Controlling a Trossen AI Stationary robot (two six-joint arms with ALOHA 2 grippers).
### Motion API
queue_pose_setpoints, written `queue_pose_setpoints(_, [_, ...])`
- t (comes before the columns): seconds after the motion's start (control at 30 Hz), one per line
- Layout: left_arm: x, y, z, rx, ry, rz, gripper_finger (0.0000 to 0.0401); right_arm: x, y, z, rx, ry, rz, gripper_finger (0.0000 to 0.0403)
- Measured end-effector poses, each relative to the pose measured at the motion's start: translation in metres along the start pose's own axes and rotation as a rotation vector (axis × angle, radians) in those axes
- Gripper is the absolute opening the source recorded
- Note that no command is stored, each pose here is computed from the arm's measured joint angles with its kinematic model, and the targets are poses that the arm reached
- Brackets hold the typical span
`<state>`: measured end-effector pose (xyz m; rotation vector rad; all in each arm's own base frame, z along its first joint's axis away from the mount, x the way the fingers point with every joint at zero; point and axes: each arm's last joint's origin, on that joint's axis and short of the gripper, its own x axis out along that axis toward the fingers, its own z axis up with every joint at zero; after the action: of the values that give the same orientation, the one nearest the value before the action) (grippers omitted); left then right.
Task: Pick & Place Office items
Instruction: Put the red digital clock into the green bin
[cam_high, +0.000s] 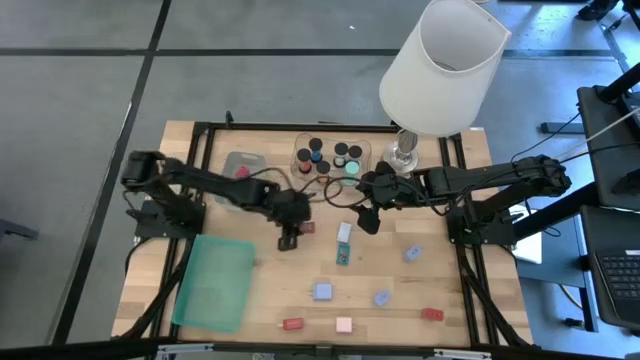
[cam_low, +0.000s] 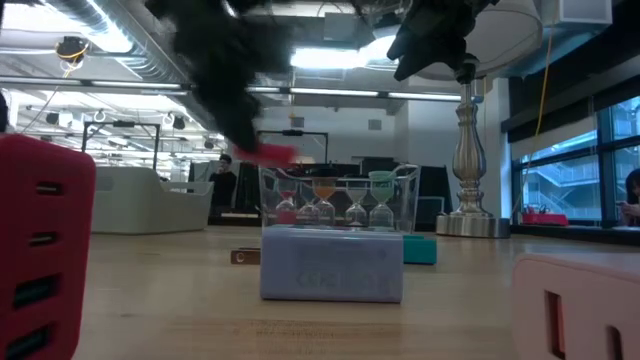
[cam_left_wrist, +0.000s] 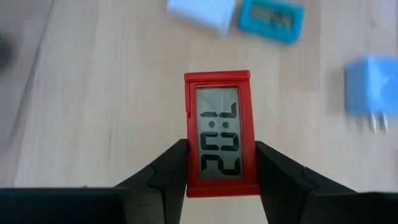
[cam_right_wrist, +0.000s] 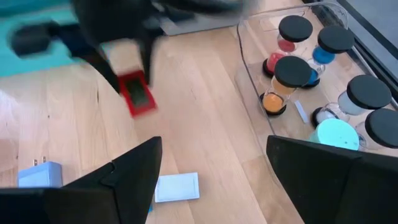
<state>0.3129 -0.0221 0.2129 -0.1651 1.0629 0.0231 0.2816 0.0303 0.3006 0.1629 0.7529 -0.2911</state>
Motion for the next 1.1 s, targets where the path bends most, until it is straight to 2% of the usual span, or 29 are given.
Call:
queue_pose_setpoints(0.17, [-0.041,-0.035,-0.03,-0.113,0.102,0.031,0.0159,0.0,0.0,0.001,-0.002,-0.006,0.002,0.0293])
queue_pose_setpoints(0.3, [-0.067,-0.056,-0.059,-0.277,0.232,0.062,0.0157,0.0,0.0,0.001,-0.001,-0.009,-0.001,0.0293])
queue_pose_setpoints(0.47, [-0.084,-0.082,-0.098,-0.449,0.397,0.162,0.0155,0.0,0.0,0.001,0.002,-0.013,-0.001,0.0293])
queue_pose_setpoints(0.63, [-0.076,-0.103,-0.136,-0.507,0.499,0.179,0.0158,0.0,0.0,0.002,0.029,-0.019,-0.001,0.0293])
queue_pose_setpoints(0.77, [-0.059,-0.103,-0.159,-0.566,0.497,0.208,0.0156,0.0,0.001,0.003,0.033,-0.031,0.004,0.0293])
queue_pose_setpoints(0.97, [-0.03,-0.102,-0.175,-0.557,0.441,0.058,0.0159,0.0,0.001,0.003,0.035,-0.033,0.004,0.0293])
queue_pose_setpoints(1.1, [-0.02,-0.097,-0.18,-0.543,0.411,0.032,0.0159,0.0,0.001,0.003,0.037,-0.033,0.004,0.0293])
